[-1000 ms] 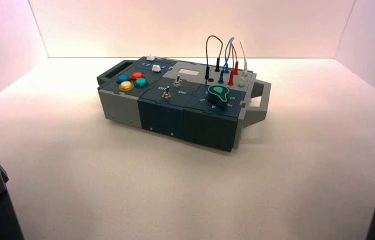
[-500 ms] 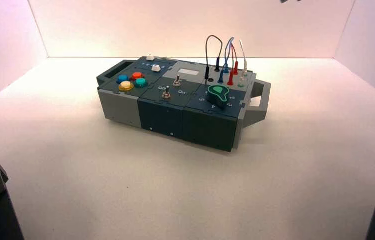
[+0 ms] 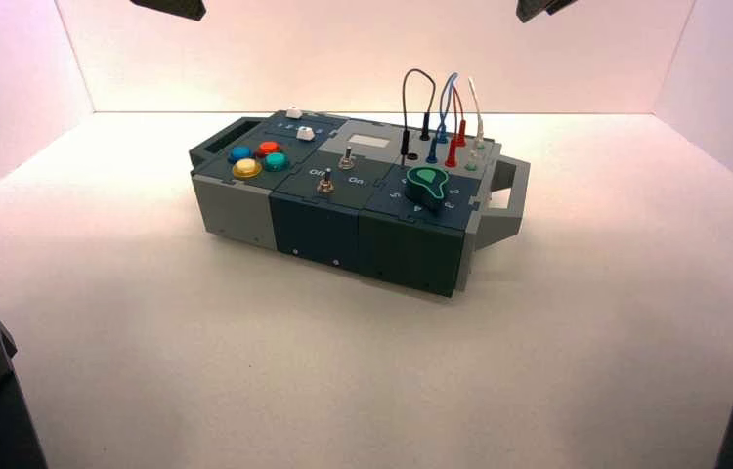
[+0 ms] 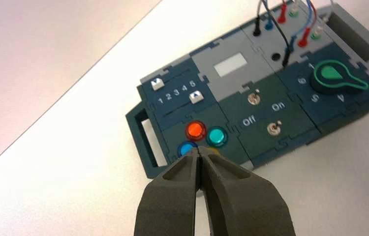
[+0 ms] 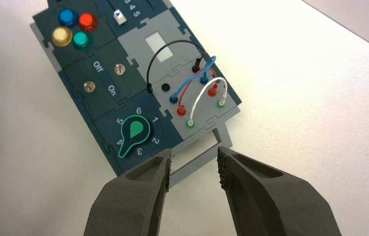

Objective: Insert the black wire.

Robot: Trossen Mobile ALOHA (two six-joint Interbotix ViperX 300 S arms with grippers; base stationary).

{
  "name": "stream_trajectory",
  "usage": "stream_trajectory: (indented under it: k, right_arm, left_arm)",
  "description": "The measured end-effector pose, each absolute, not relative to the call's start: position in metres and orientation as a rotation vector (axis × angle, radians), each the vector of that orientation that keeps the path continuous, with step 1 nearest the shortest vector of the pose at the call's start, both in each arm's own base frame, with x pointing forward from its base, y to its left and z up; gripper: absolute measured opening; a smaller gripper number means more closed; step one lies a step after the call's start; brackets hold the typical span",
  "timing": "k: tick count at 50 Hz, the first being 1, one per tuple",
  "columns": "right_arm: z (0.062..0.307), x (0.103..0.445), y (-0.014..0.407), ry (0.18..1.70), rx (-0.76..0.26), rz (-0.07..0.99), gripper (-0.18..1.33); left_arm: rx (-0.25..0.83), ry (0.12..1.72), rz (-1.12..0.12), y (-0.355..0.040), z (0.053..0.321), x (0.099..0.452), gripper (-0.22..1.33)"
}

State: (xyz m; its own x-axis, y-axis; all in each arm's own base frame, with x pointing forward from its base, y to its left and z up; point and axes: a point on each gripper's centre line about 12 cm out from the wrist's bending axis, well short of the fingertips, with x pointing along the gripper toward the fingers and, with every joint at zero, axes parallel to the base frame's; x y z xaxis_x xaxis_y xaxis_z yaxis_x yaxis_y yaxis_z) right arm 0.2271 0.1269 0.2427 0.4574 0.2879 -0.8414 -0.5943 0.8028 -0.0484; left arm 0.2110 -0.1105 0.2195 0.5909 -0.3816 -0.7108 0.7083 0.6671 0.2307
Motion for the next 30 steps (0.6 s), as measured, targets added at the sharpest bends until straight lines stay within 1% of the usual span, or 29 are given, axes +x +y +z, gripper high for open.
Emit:
stream_trajectory:
  k: [6, 12, 30]
  right_arm:
    - [0.237, 0.229, 0.137, 0.971, -0.399, 0.595, 0.99]
    - [0.234, 0.231, 0.148, 0.982, -0.431, 0.631, 1.04]
    - [0.217, 0.247, 0.167, 1.029, -0.492, 0.671, 1.04]
  left_arm:
    - [0.54, 0.671, -0.691, -0.115, 0.221, 0.209, -0.16]
    - [0.54, 0.673, -0.693, -0.115, 0.221, 0.209, -0.16]
    - [0.539, 0.674, -0.688, -0.116, 0.218, 0.211, -0.16]
